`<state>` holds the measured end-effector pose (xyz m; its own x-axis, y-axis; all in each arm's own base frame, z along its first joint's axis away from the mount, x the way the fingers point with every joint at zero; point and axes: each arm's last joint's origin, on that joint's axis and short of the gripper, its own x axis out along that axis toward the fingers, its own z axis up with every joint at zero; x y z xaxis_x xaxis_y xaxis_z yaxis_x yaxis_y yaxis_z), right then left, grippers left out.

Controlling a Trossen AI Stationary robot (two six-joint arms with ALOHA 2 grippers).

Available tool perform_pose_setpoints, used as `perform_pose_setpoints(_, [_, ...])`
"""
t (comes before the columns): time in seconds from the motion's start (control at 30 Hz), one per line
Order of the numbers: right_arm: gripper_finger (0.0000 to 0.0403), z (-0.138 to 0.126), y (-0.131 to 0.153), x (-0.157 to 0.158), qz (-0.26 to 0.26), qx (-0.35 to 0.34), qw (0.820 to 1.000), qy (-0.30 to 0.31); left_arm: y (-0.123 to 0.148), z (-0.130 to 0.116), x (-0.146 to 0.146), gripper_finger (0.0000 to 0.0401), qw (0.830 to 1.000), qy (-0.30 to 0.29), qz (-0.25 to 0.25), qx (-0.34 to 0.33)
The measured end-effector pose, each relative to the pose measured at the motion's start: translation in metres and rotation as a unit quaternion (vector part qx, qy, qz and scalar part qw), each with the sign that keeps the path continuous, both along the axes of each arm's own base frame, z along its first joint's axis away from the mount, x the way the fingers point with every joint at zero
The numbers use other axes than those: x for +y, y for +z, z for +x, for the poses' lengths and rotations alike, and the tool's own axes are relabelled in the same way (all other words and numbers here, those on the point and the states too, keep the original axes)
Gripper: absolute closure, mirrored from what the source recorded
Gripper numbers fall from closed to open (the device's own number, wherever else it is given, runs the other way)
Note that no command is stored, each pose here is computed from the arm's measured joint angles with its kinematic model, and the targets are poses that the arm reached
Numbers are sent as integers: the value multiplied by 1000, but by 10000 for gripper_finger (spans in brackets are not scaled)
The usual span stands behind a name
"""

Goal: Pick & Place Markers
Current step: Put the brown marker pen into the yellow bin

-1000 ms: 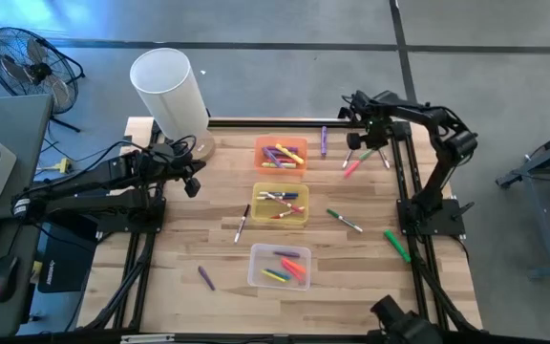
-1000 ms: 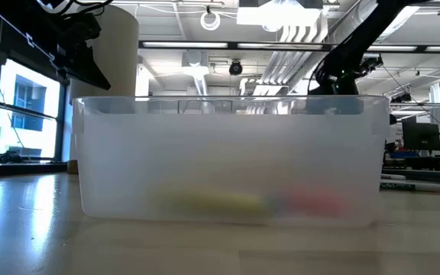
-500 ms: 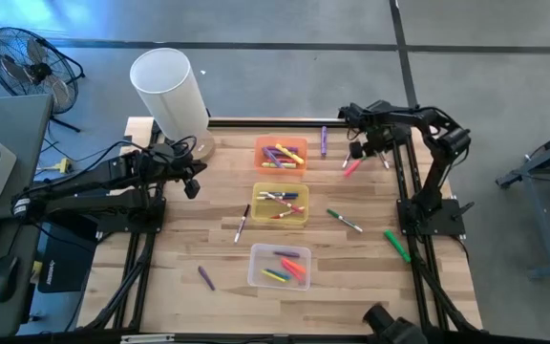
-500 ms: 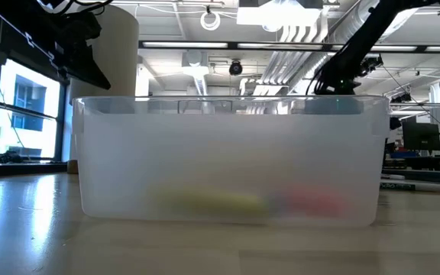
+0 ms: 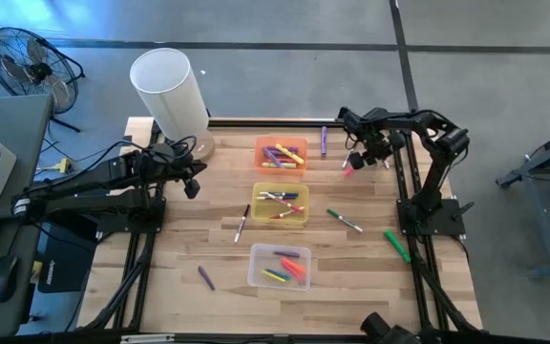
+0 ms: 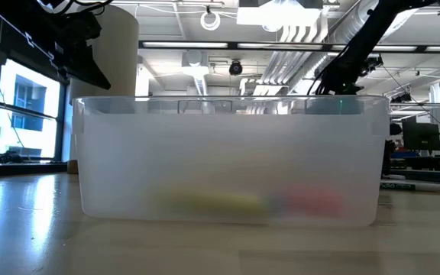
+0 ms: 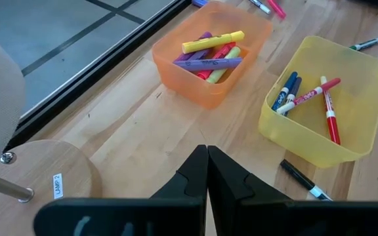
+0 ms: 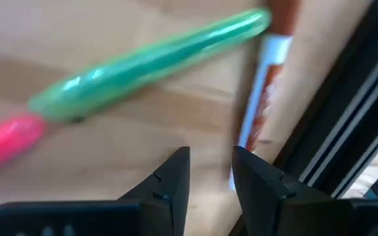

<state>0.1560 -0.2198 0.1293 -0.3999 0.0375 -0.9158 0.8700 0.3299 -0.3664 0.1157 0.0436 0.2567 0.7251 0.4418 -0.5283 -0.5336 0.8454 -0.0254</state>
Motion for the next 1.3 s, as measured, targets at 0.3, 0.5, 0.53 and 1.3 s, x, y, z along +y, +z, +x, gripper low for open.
perform_pose_setpoints(0.3, [336, 4, 0, 8, 49, -22, 998, 19, 0, 0, 0, 401, 1000, -2, -1, 0])
perform_pose_setpoints(0.5, [362, 6, 5, 13, 56, -33, 998, 0, 0, 0, 0, 401, 1000, -7, 5, 4])
perform_pose_setpoints(0.53, [367, 6, 9, 14, 46, -36, 998, -9, 0, 0, 0, 401, 1000, -7, 6, 4])
perform_pose_setpoints(1.3, [403, 0, 15, 182, -279, -337, 858, -269, 0, 0, 0, 401, 1000, -6, 6, 3])
